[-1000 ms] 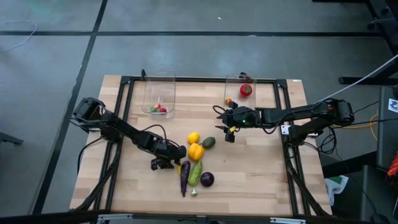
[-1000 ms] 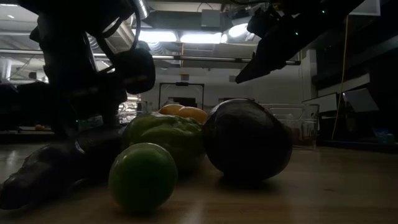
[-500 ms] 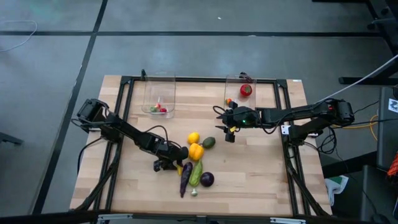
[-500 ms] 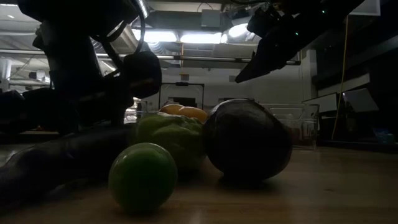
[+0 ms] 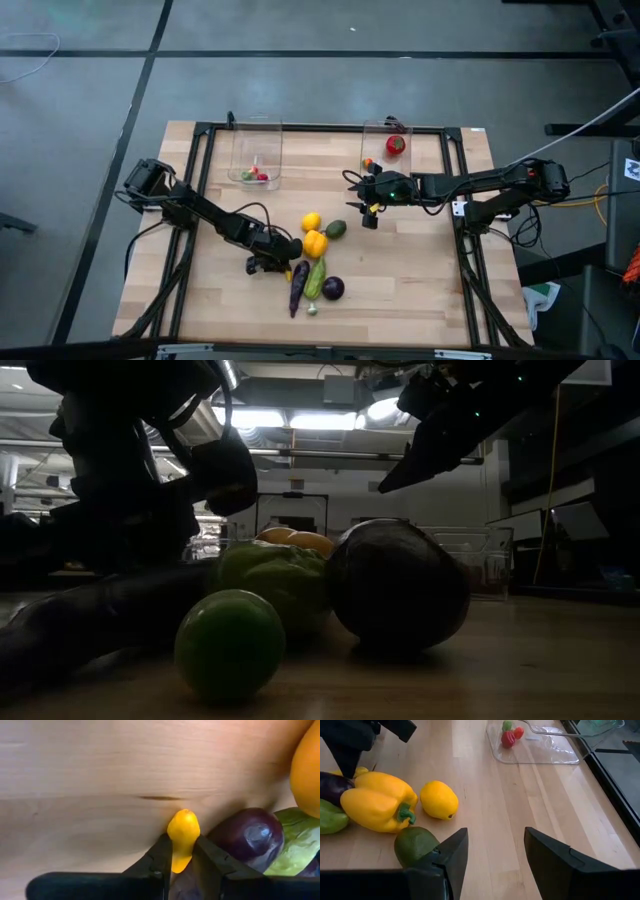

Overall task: Sort produce into baskets
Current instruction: Put the yellow corn into the left transparent bin

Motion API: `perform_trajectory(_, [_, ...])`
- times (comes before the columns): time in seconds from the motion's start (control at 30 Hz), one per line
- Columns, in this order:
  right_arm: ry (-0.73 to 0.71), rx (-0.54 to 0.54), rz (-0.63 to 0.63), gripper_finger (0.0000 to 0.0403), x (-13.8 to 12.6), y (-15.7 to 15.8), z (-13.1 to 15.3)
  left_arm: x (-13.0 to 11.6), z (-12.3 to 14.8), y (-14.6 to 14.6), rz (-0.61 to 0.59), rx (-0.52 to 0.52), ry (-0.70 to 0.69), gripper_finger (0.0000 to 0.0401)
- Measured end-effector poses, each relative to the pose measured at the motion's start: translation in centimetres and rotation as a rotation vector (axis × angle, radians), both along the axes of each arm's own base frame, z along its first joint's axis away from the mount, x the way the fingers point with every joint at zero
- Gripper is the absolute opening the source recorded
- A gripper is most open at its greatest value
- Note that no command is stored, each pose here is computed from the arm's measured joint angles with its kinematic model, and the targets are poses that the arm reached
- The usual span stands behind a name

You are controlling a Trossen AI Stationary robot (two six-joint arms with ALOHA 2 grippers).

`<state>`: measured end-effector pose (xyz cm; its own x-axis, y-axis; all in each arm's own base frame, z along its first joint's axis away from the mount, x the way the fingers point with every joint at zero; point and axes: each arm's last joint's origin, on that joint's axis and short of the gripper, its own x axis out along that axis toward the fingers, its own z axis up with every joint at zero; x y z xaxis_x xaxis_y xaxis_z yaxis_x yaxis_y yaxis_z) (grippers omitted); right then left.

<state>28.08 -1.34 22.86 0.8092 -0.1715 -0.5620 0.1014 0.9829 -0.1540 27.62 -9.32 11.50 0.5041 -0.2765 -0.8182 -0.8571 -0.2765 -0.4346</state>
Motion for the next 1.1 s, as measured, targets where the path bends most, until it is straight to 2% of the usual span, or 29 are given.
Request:
perform_trajectory(0.23, [-0.005,0.0,0.0,0.0193,0.0,0.0,0.0,-0.2,1.2,0.4,-0.007,0.075,-0.06,0.0066])
perform_trajectory(0.53, [-0.004,0.0,0.0,0.0193,0.0,0.0,0.0,-0.7,4.7,2.1,-0.021,0.175,-0.188,0.006])
perform_trajectory(0.77, [-0.003,0.0,0.0,0.0193,0.0,0.0,0.0,-2.8,8.7,6.0,0.04,0.37,-0.246,0.0066])
perform_trajectory(1.1, [0.002,0.0,0.0,0.0193,0.0,0.0,0.0,-8.3,13.6,13.6,0.248,0.709,-0.235,0.0067])
